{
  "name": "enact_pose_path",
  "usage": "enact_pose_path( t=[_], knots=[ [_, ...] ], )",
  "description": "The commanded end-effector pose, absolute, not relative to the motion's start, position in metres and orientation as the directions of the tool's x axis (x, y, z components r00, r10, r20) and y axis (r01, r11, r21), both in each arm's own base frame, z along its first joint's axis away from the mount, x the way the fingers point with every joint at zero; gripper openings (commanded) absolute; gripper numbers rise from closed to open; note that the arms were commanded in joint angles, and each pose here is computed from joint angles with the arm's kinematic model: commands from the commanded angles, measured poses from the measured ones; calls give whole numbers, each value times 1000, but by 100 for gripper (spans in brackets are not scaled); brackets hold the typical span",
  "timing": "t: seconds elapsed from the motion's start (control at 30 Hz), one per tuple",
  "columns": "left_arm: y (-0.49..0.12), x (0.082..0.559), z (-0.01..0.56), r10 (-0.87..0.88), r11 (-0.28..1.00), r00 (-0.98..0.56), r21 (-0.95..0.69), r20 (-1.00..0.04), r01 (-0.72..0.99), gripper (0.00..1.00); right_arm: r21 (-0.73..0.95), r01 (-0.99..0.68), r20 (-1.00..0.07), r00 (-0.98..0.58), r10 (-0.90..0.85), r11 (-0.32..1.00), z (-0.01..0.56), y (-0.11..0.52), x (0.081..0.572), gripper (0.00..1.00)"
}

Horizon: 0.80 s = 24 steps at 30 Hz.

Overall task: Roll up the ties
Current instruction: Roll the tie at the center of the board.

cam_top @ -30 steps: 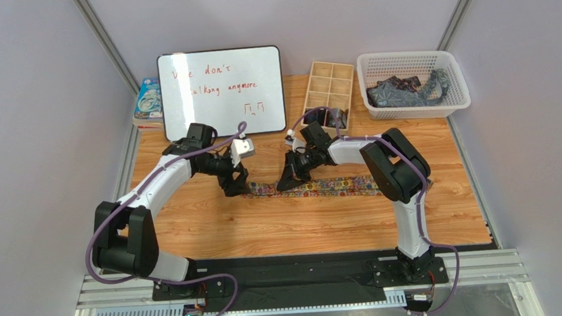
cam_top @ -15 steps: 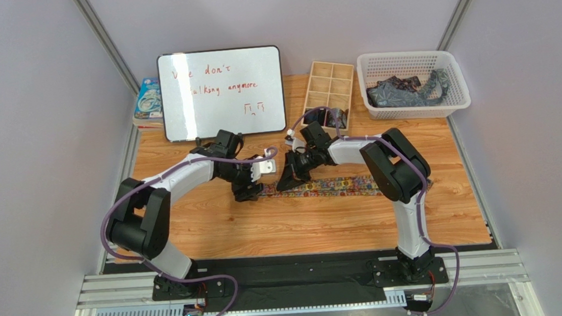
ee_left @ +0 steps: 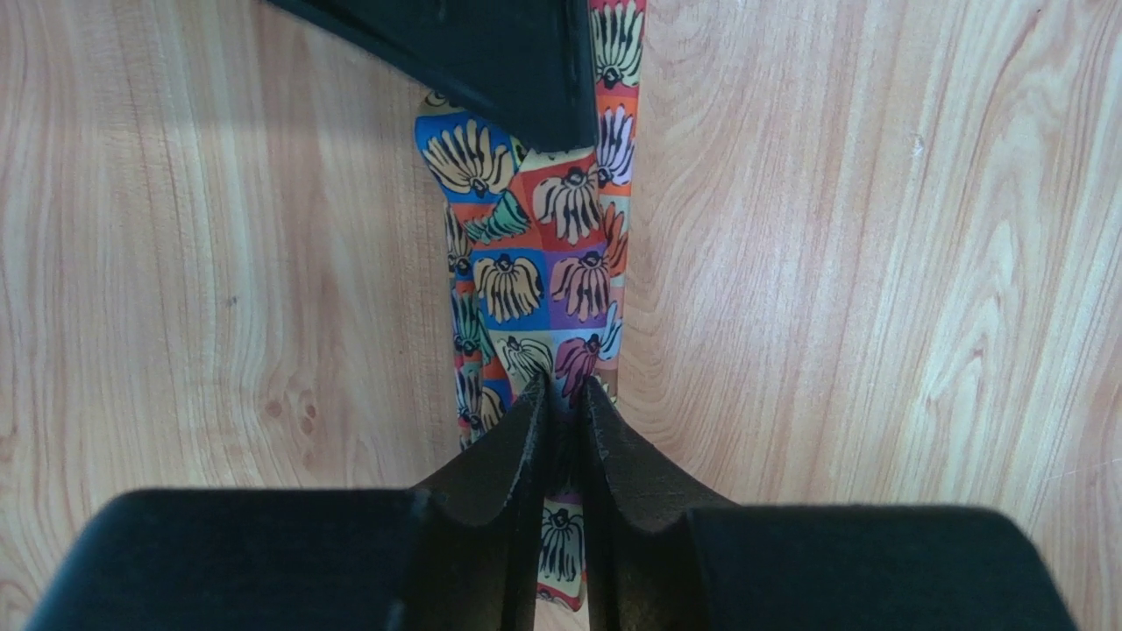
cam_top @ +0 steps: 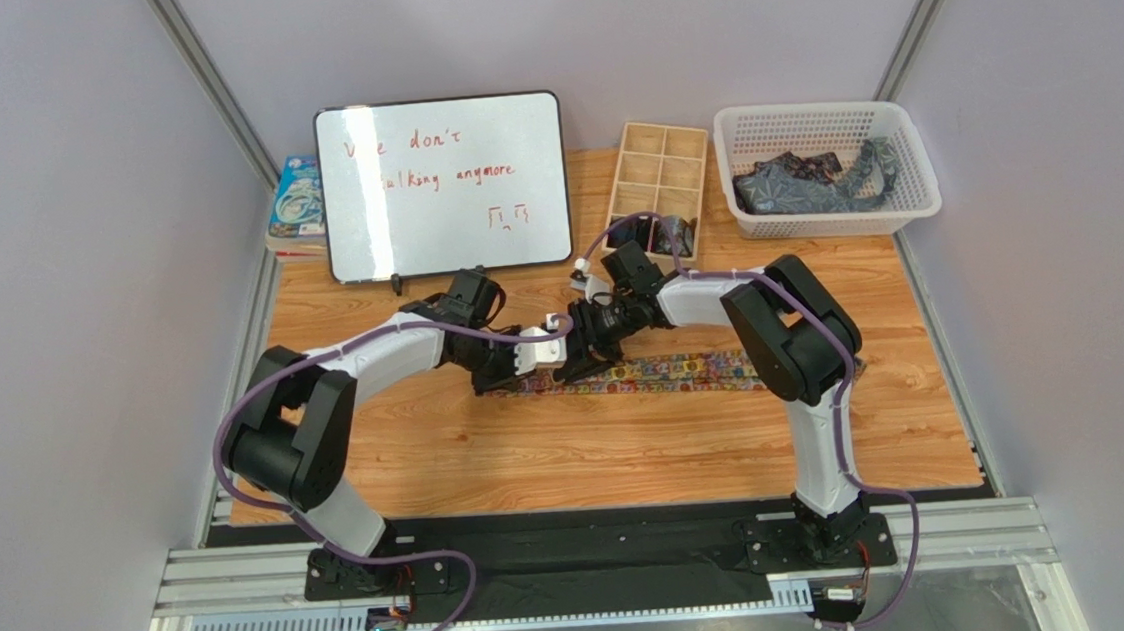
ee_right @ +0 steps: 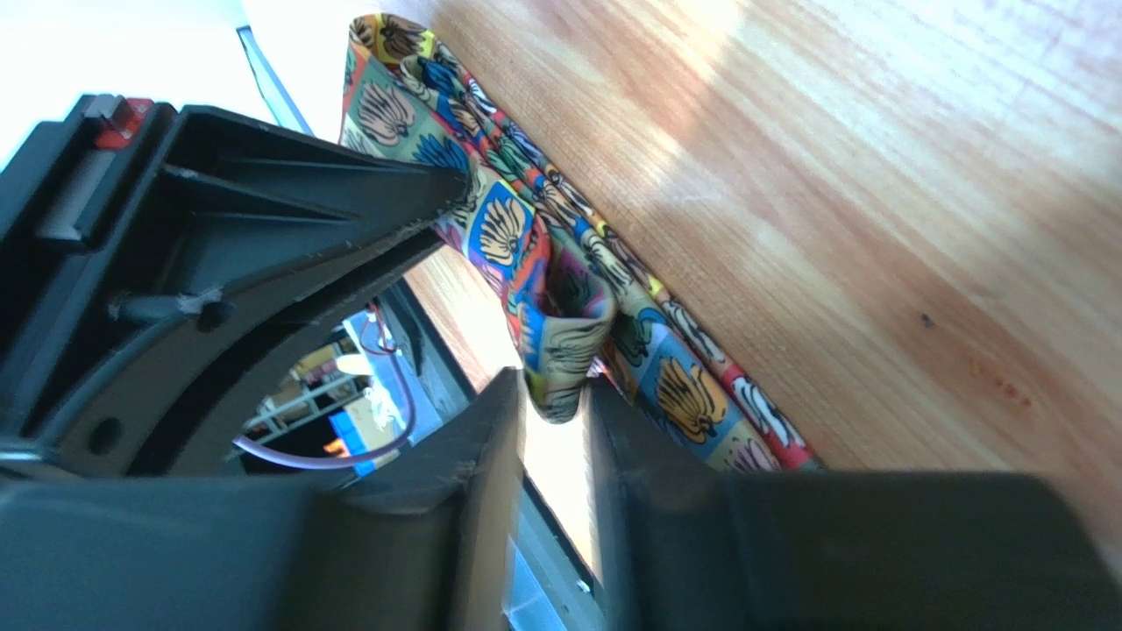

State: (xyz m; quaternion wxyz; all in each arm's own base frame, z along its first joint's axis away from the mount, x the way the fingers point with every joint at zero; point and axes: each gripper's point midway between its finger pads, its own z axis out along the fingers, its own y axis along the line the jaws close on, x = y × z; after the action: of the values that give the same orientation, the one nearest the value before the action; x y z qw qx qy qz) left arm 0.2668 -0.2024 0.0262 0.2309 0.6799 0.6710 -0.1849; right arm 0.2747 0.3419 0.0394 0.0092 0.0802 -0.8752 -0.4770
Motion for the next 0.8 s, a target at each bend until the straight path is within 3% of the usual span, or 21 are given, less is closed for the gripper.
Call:
enact_pose_path(
  t=[0.0, 0.13, 0.6, 0.7, 0.73, 0.77],
  knots=[
    [-207, 267, 35, 812, -40, 102, 119, -574, 992, 18, 846, -181, -118, -981, -155, 502, 69, 347, 286, 36],
    [-208, 268, 38, 808, -38, 108, 131, -579, 991, 20, 841, -166, -105, -984, -145, 514, 72, 348, 289, 43],
    [-212, 266, 39, 816, -47, 113, 130, -567, 990, 24, 819, -142, -68, -986, -152, 556, 56, 353, 286, 43],
    [-212, 265, 38, 819, -42, 104, 122, -564, 992, 27, 815, -146, -69, -985, -155, 561, 53, 353, 286, 30],
    [-213, 266, 39, 818, -34, 96, 120, -567, 992, 30, 812, -143, -65, -986, -156, 566, 51, 351, 285, 18],
    [-213, 268, 41, 821, -21, 84, 117, -565, 993, 33, 810, -149, -71, -985, -158, 567, 51, 350, 284, 14]
  ],
)
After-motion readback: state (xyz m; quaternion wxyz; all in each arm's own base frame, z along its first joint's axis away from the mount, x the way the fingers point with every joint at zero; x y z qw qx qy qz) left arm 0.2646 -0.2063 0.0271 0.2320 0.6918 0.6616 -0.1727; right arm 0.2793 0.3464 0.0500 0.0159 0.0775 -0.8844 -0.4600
